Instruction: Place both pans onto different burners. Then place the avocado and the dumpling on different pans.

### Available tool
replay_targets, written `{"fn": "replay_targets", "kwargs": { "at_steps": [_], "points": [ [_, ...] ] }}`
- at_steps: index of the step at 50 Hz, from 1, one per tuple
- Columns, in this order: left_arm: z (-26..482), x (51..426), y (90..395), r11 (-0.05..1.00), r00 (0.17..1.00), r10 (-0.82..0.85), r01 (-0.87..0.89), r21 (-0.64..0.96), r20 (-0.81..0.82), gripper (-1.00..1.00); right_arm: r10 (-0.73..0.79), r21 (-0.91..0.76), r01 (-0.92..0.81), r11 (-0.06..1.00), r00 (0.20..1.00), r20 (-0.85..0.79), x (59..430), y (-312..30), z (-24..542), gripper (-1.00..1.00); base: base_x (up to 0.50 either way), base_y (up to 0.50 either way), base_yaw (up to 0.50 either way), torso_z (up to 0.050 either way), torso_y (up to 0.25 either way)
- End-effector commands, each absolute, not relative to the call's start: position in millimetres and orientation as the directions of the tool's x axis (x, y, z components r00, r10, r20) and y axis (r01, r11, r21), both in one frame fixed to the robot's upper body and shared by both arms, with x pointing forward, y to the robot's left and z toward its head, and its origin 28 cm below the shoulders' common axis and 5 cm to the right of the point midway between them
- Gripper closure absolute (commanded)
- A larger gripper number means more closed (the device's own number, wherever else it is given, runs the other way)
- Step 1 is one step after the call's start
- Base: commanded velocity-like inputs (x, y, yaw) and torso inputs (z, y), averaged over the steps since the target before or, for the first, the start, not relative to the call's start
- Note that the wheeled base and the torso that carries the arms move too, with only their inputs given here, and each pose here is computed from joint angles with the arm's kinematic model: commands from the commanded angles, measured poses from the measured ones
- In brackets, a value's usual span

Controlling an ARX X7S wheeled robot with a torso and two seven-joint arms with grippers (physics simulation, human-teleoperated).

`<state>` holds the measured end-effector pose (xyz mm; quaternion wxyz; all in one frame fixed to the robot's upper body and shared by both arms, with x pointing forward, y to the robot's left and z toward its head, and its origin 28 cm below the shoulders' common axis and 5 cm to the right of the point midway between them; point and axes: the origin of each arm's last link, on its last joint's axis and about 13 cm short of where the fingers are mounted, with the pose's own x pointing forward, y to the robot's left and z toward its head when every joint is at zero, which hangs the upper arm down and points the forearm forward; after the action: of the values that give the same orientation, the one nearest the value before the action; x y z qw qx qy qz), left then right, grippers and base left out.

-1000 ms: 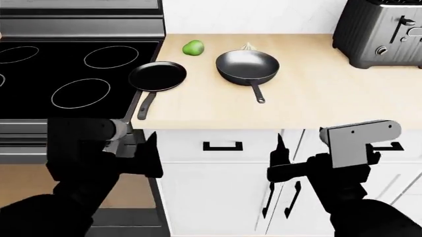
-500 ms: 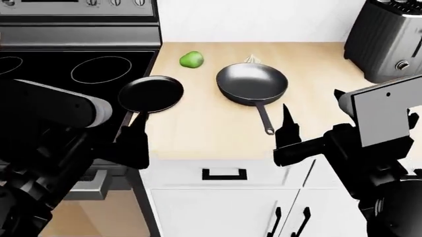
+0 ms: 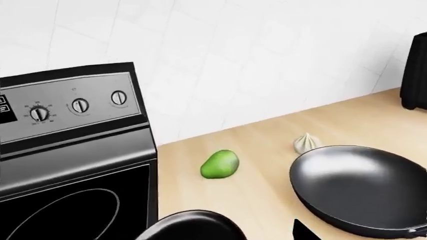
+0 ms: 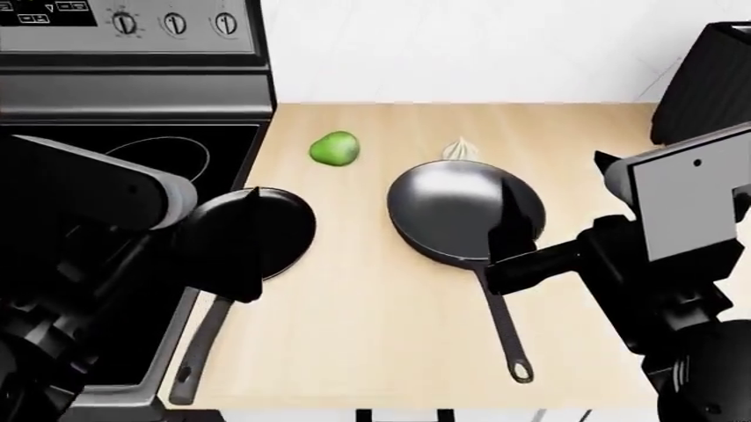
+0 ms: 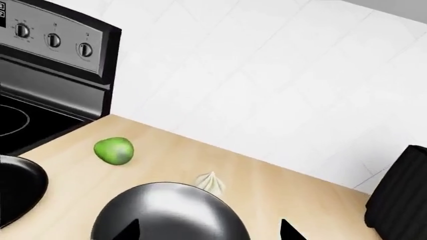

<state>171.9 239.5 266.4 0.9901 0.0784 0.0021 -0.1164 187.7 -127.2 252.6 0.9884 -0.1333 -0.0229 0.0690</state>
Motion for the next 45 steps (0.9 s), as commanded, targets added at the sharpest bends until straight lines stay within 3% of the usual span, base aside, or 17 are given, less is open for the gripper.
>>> {"fn": "replay_targets", "kwargs": {
  "at_steps": [1,5,19,45],
  "points": [
    [267.0,173.4,240.1,0.961,0.974,-0.224,0.225,0.159,-0.02,-1.0,0.143,-0.264,-0.132,0.955,0.989,0.024,189.4,-126.6,253.0,-1.0,0.5,0.0,0.0,0.0,0.0],
    [267.0,173.0,240.3,0.962,0.974,-0.224,0.224,0.159,-0.018,-1.0,0.126,-0.255,-0.121,0.959,0.992,0.006,190.0,-125.1,252.4,-1.0,0.5,0.0,0.0,0.0,0.003],
    [264.9,170.1,246.6,0.967,0.979,-0.204,0.204,0.152,-0.014,-1.0,-0.003,-0.218,-0.03,0.975,0.989,-0.15,177.7,-100.2,246.3,-1.0,0.0,0.0,0.0,0.0,0.001],
    [258.6,170.5,261.2,0.973,0.98,-0.2,0.199,0.116,-0.001,-1.0,-0.009,-0.16,-0.041,0.986,0.953,-0.302,154.1,-70.5,221.5,-1.0,0.0,0.0,0.0,0.0,0.0]
  ]
}}
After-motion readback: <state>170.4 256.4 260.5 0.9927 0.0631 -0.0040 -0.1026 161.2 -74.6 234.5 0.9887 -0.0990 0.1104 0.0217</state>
